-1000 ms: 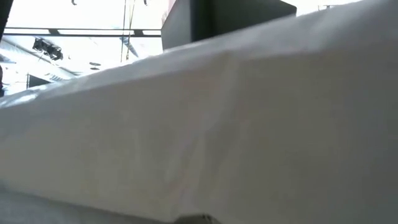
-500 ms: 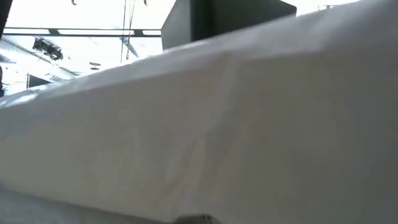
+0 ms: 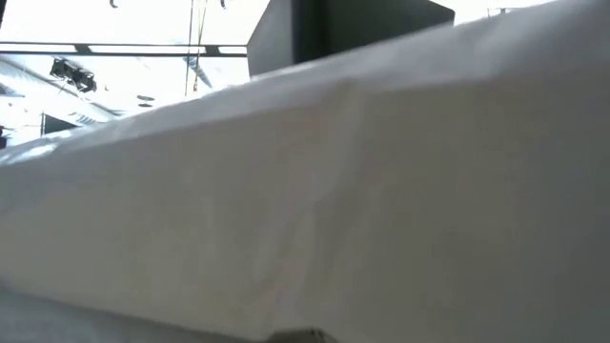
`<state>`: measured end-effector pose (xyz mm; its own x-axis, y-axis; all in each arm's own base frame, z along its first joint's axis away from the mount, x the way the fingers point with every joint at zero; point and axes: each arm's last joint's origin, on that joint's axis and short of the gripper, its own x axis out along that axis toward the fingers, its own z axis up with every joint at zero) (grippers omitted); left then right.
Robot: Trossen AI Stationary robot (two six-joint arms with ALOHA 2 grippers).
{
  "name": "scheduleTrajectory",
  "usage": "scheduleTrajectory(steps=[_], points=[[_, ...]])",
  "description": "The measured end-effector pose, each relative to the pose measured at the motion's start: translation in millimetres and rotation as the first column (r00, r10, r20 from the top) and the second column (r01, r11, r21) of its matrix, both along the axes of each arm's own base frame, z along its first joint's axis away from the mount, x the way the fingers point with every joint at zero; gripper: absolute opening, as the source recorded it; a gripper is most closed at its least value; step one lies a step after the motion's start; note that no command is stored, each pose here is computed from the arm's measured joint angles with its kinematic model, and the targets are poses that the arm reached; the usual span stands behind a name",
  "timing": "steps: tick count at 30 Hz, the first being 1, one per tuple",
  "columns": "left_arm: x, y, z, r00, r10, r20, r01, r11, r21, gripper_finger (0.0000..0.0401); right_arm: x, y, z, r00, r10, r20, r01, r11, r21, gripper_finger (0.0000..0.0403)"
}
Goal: Place trash/remove bag and relplace
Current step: Remove the pink trash bag from the trash bin
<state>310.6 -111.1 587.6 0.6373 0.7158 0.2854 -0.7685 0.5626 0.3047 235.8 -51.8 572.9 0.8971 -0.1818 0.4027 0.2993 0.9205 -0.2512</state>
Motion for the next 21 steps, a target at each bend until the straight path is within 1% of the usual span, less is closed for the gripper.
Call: scheduleTrajectory(steps=[2,4,7,10,14,18,21], points=[[-1.6,-2.9,-3.1,0.997,0.055,-0.049,-0.057,0.997,-0.049,0.0215,-5.4,-2.8,5.6,1.000,-0.018,0.018,0.018,1.000,-0.015,0.0000],[-0.2,-4.4,-7.0,0.994,0.077,-0.079,-0.083,0.993,-0.081,0.0216,-8.6,-4.8,8.4,1.000,-0.011,0.020,0.012,1.000,-0.027,0.0000],[6.3,-3.2,-14.5,0.994,0.067,-0.084,-0.077,0.990,-0.114,0.0218,-8.8,-5.2,8.1,0.999,0.050,0.010,-0.050,0.998,-0.035,0.0000],[13.1,0.0,-22.3,0.992,0.059,-0.112,-0.072,0.990,-0.118,0.0227,-7.7,-3.0,6.5,0.990,0.141,-0.010,-0.142,0.990,-0.028,0.0000],[20.3,5.5,-28.7,0.996,-0.003,-0.094,-0.010,0.991,-0.134,0.0246,-7.3,-2.1,5.7,0.982,0.189,-0.015,-0.189,0.982,0.005,0.0000],[26.7,18.1,-33.4,0.996,-0.006,-0.088,-0.008,0.988,-0.156,0.0268,-7.7,-1.2,6.6,0.973,0.230,-0.003,-0.230,0.973,0.028,0.0000],[31.7,28.8,-37.3,0.996,-0.017,-0.086,0.002,0.985,-0.172,0.0281,-7.8,0.8,6.6,0.955,0.298,-0.010,-0.297,0.955,0.021,0.0000]])
